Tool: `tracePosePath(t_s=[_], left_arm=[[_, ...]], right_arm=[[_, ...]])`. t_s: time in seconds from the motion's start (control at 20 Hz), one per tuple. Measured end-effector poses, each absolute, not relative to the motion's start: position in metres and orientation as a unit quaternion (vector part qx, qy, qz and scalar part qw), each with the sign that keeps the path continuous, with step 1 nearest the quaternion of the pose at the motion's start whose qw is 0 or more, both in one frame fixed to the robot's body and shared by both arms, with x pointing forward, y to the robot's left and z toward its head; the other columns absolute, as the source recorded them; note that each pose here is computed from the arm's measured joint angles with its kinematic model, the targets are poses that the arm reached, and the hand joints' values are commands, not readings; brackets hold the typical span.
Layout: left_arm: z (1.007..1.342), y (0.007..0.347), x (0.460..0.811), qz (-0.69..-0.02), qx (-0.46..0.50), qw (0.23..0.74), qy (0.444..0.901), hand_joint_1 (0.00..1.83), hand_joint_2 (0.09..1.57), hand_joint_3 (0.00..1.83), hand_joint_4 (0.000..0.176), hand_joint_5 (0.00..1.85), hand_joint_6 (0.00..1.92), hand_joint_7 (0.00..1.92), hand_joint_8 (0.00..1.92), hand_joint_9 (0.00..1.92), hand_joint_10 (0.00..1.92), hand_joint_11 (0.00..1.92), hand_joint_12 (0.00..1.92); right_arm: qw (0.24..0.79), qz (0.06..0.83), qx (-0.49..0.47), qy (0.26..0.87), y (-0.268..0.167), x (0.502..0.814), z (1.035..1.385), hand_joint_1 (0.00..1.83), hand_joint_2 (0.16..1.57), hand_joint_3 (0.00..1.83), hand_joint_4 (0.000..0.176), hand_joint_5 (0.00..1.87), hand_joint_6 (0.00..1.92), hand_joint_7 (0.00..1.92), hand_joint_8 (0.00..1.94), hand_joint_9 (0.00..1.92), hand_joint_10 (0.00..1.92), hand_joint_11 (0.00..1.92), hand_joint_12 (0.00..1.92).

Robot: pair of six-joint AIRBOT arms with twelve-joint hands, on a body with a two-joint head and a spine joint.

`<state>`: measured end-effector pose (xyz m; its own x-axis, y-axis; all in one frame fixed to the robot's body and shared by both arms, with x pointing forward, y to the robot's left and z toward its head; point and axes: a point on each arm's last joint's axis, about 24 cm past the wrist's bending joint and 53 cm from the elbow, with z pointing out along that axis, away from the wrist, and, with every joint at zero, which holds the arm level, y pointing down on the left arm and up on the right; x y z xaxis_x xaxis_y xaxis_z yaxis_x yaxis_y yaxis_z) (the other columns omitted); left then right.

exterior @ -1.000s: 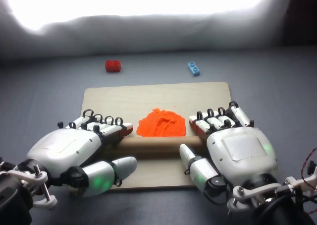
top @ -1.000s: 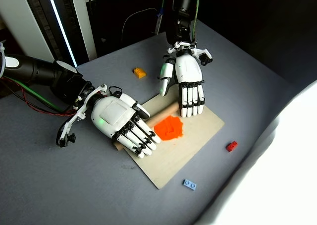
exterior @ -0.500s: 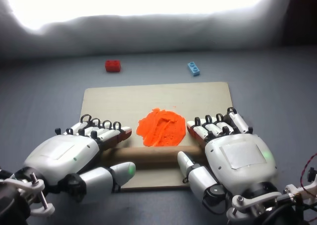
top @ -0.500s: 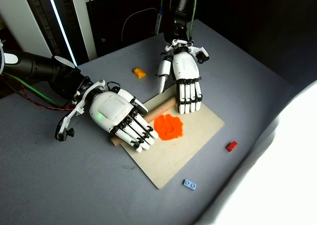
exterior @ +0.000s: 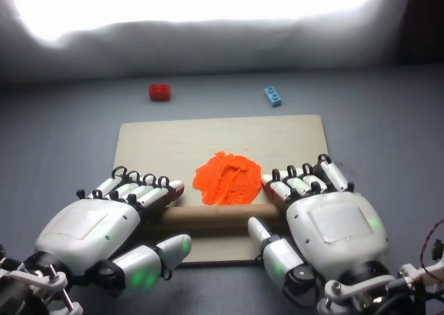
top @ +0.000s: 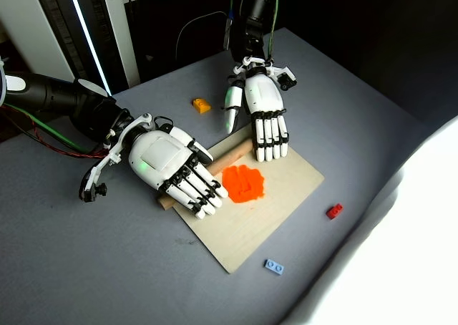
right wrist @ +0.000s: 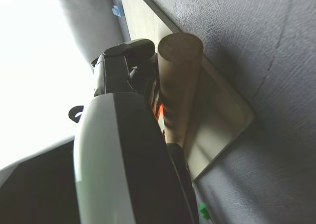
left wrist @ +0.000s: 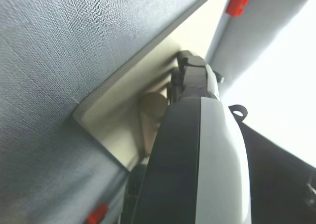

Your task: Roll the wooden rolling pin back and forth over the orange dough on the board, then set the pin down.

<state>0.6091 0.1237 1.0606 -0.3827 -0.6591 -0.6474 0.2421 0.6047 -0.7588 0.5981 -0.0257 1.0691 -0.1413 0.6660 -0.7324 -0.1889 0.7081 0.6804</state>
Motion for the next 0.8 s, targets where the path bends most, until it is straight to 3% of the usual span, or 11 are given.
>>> tracePosePath(t_s=[0.8], left_arm=[[1.057, 0.133, 0.600, -0.418, -0.151, 0.537, 0.718, 0.00, 1.41, 0.00, 0.000, 0.23, 0.00, 0.29, 0.00, 0.25, 0.00, 0.00, 0.39]], right_arm=[[0.627, 0.340, 0.173, 0.679, -0.023, 0.590, 1.068, 0.00, 1.52, 0.00, 0.000, 0.46, 0.00, 0.51, 0.00, 0.47, 0.01, 0.00, 1.03]])
